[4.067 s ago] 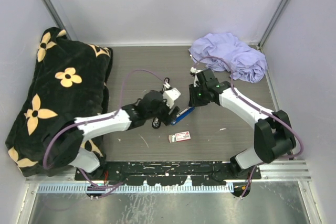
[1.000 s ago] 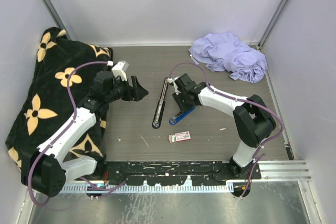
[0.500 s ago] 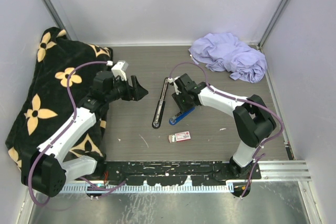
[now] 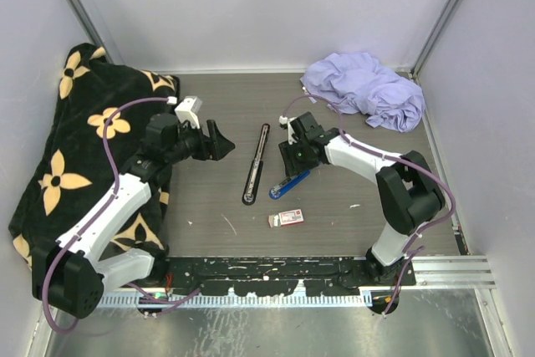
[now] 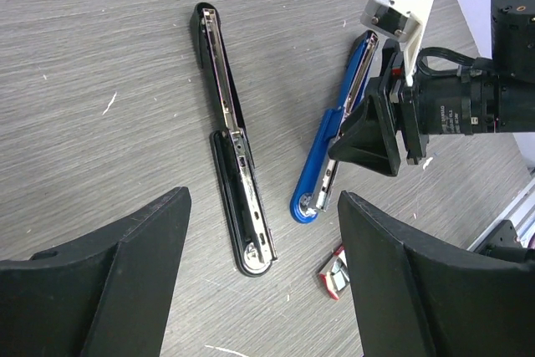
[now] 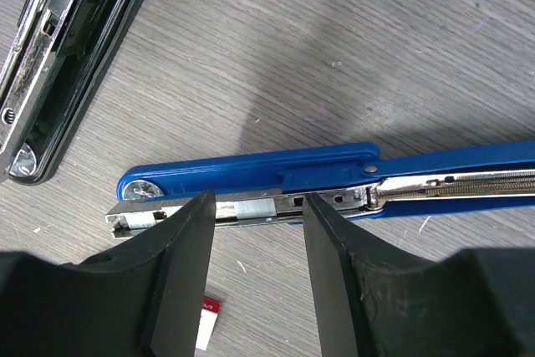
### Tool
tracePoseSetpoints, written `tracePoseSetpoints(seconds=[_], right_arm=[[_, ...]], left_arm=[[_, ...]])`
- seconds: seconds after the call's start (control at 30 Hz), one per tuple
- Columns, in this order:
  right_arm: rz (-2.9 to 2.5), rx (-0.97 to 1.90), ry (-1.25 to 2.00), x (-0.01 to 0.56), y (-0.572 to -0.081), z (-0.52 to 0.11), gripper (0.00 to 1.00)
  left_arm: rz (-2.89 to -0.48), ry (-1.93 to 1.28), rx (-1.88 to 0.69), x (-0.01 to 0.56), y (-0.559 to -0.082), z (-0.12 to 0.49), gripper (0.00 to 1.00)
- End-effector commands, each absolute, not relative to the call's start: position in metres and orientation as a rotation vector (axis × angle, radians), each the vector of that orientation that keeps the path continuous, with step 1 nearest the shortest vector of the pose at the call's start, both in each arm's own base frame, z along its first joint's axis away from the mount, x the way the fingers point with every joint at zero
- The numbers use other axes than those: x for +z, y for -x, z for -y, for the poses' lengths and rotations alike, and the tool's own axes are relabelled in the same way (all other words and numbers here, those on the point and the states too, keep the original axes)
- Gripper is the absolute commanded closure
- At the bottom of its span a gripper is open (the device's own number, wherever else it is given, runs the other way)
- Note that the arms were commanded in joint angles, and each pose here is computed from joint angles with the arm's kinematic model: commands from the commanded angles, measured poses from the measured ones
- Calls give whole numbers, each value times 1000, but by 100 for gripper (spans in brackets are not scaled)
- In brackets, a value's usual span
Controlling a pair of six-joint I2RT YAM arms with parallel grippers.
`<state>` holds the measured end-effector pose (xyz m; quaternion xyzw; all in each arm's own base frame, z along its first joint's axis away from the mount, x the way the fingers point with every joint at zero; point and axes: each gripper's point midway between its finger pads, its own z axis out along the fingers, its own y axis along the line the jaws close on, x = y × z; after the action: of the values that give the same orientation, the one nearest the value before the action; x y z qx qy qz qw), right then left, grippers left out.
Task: Load the staples into the stapler
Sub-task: Install the staple into the stapler.
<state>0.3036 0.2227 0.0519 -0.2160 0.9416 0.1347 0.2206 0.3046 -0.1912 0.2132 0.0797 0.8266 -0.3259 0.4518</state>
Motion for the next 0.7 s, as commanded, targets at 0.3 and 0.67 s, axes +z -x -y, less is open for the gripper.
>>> tracePoseSetpoints(seconds=[0.3, 0.67], right_arm=[[-2556, 554, 493, 69, -308, -227, 47], [-2569, 600, 503, 66, -305, -232, 53]], left_arm=[[-1993, -191, -795, 226, -310, 188, 26], [-1997, -191, -795, 224, -310, 189, 26]])
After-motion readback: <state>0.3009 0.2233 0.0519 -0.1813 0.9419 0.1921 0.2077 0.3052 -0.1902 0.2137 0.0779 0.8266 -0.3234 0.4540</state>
